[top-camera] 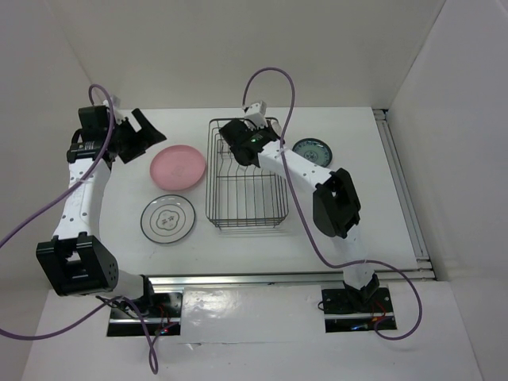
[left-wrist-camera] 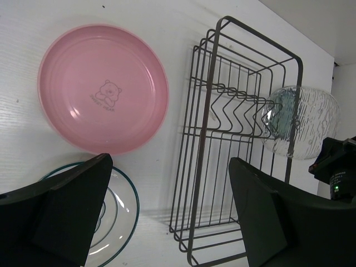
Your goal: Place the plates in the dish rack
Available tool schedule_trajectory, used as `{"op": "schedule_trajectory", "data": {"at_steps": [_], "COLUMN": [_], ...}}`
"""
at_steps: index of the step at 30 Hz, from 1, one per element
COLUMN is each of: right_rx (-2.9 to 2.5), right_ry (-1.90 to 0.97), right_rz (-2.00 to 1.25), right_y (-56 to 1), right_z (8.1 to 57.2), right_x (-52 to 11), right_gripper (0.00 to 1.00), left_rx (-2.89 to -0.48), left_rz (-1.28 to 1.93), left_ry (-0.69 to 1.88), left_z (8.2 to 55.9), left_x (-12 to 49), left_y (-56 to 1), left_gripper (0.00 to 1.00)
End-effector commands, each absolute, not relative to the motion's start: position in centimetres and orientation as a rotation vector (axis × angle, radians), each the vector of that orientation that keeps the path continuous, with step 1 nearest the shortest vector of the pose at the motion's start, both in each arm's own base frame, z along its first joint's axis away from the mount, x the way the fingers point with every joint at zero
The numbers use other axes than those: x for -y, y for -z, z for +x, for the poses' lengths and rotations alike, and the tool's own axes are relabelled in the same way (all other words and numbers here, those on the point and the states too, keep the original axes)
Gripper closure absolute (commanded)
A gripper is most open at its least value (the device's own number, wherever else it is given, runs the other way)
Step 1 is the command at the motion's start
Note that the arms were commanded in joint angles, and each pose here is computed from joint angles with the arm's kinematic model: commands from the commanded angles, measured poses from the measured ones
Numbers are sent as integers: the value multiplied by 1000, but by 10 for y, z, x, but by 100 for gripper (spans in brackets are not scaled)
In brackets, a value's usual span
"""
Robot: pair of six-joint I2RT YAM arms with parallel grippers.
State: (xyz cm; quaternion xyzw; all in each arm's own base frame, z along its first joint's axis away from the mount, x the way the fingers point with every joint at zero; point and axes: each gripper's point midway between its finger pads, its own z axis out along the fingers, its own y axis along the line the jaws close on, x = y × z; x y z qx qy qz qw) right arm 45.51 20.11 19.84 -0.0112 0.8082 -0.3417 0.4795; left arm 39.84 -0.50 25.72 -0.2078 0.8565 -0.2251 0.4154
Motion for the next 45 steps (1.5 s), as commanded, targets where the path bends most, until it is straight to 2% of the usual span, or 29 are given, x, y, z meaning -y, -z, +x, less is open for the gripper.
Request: {"op": "schedule_trajectory", "data": {"at_steps": [1, 10, 16, 21, 24, 27, 34, 35, 38, 39, 40, 43, 45], "right_rx": [-1939, -1945, -1945, -1938, -1928, -1915, -1874, -1881, -1936, -1891, -1976, -1972, -1988], "right_ry": [829, 831, 835, 821, 826, 815, 650, 628, 401, 295, 175, 50, -5], "right_rz": [-1, -49, -56, -42, -38, -40, 38, 54, 80, 176, 109, 256, 332], "right_y": [-209, -195, -192, -192, -201, -215, -280, -284, -303, -333, -303, -293, -278], "right_z": [459, 456, 459, 466, 468, 470, 470, 472, 470, 475, 474, 471, 469], "right_x": [-205, -222, -225, -232, -232, -233, -231, -222, -204, -173, -175, -108, -73], "right_gripper": [96, 90, 68, 65, 56, 52, 48, 42, 41, 36, 34, 29, 29], "left_rx": [-2106, -2097, -2098, -2091, -2091, -2099, -2099, -2099, -2117, -2126, -2127, -2163, -2172], "left_rz": [-464, -459, -454, -444, -444, -443, -443, -443, -452, -458, -458, -484, -490], "left_ry": [566, 565, 575, 584, 584, 595, 595, 595, 597, 598, 598, 591, 592], "left_z": [396, 394, 394, 395, 395, 396, 396, 396, 397, 398, 398, 404, 415], "left_x": [4, 5, 6, 7, 7, 9, 9, 9, 8, 8, 8, 5, 3], "left_y": [-273, -276, -277, -279, -279, -276, -276, -276, -268, -264, -264, -248, -245], "left_gripper": [0, 0, 0, 0, 0, 0, 0, 0, 0, 0, 0, 0, 2]}}
